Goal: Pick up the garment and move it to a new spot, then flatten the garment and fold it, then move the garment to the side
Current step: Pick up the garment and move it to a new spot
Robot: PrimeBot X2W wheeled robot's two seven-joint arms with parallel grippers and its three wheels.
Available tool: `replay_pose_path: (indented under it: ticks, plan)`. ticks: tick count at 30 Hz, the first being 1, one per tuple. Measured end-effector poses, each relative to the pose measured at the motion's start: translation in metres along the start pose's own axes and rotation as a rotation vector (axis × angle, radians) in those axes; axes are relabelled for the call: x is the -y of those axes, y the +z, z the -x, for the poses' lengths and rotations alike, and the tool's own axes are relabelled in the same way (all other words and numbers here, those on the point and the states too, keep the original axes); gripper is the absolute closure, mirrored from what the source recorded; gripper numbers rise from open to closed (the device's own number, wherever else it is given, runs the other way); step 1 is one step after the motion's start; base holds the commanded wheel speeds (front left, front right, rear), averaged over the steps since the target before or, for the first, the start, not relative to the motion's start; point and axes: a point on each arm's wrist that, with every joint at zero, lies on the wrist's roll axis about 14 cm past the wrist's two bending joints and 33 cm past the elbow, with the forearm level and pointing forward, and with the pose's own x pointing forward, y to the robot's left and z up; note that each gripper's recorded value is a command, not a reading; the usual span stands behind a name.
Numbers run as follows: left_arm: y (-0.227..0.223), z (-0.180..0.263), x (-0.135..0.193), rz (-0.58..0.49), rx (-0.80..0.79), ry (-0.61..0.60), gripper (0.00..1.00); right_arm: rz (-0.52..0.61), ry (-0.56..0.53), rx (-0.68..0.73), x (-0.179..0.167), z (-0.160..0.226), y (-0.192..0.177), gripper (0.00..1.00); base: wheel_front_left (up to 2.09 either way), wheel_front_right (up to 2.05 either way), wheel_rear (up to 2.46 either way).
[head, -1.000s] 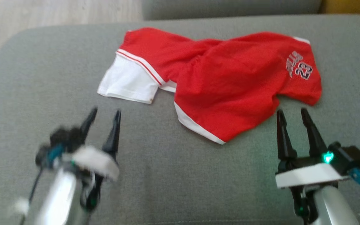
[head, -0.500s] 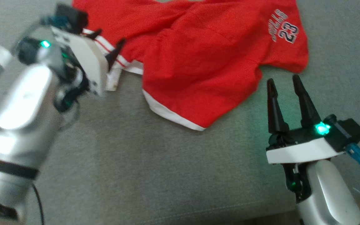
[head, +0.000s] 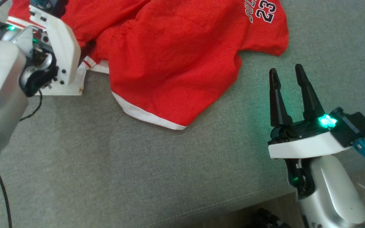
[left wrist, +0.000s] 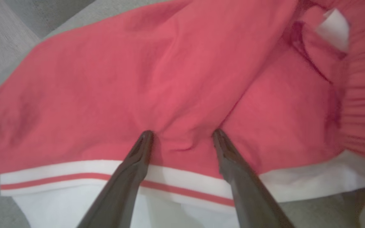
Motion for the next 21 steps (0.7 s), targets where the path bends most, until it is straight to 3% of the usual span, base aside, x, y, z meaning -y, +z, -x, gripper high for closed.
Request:
replay_pose_path:
  ticks: [5, 6, 7, 14, 21]
  plan:
    - [-0.003, -0.005, -0.005, 0.005, -0.026, 0.003, 0.00, -0.004, -0.012, -0.003, 0.004, 0.001, -0.001, 0.00, 0.00, 0.00, 0.00]
    - [-0.004, -0.005, -0.004, 0.010, -0.030, 0.000, 0.39, -0.004, -0.012, -0.003, 0.004, 0.001, -0.001, 0.00, 0.00, 0.00, 0.00]
    - [-0.006, -0.004, -0.006, 0.016, -0.035, 0.002, 1.00, -0.005, -0.012, -0.002, 0.004, 0.000, -0.001, 0.00, 0.00, 0.00, 0.00]
    - [-0.001, 0.011, -0.026, 0.053, 0.071, 0.081, 1.00, -0.011, 0.005, 0.022, -0.002, -0.004, 0.006, 0.00, 0.00, 0.00, 0.00]
    - [0.049, 0.071, -0.066, 0.086, 0.430, 0.250, 1.00, -0.008, 0.048, 0.056, -0.018, -0.004, 0.019, 0.00, 0.00, 0.00, 0.00]
